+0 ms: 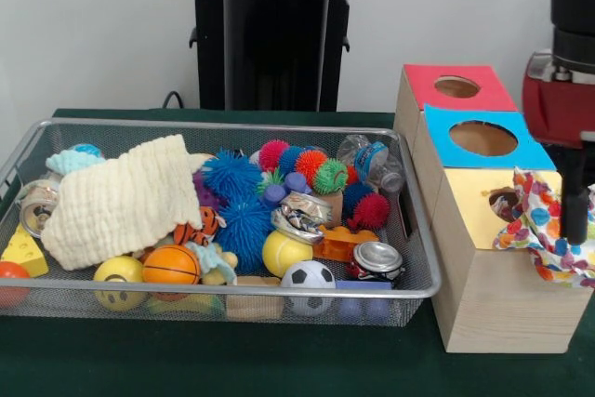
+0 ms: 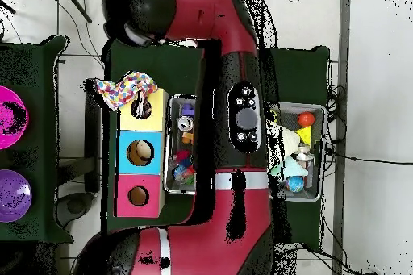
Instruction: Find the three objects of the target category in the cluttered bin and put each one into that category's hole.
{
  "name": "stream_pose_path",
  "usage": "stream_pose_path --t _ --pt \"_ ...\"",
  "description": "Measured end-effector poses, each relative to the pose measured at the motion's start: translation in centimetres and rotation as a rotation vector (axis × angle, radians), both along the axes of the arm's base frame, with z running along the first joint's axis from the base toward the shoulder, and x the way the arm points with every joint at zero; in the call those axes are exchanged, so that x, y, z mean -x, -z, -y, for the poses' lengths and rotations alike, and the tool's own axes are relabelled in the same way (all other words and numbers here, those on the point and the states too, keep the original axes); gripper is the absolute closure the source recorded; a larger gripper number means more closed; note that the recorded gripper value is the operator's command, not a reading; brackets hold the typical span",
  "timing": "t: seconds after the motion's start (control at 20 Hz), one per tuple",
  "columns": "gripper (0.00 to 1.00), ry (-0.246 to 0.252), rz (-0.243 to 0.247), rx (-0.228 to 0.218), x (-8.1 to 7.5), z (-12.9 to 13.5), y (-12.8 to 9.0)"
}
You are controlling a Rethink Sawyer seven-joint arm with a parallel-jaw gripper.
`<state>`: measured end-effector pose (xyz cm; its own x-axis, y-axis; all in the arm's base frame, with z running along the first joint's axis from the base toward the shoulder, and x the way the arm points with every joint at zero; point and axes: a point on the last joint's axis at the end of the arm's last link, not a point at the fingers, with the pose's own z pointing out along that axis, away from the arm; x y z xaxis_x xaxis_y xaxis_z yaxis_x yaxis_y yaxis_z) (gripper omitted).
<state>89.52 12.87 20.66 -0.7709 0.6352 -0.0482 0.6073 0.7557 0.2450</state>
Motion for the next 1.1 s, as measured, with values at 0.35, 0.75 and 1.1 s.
stream_pose_path --t 0.35,0.75,1.1 --pt "0.00 -0.069 0.027 0.025 -1.7 4.3 -0.4" --pt "0.00 -0.067 0.043 0.018 -2.5 6.5 -0.4" --pt "0.00 -0.061 0.046 0.018 -2.6 7.0 -0.4"
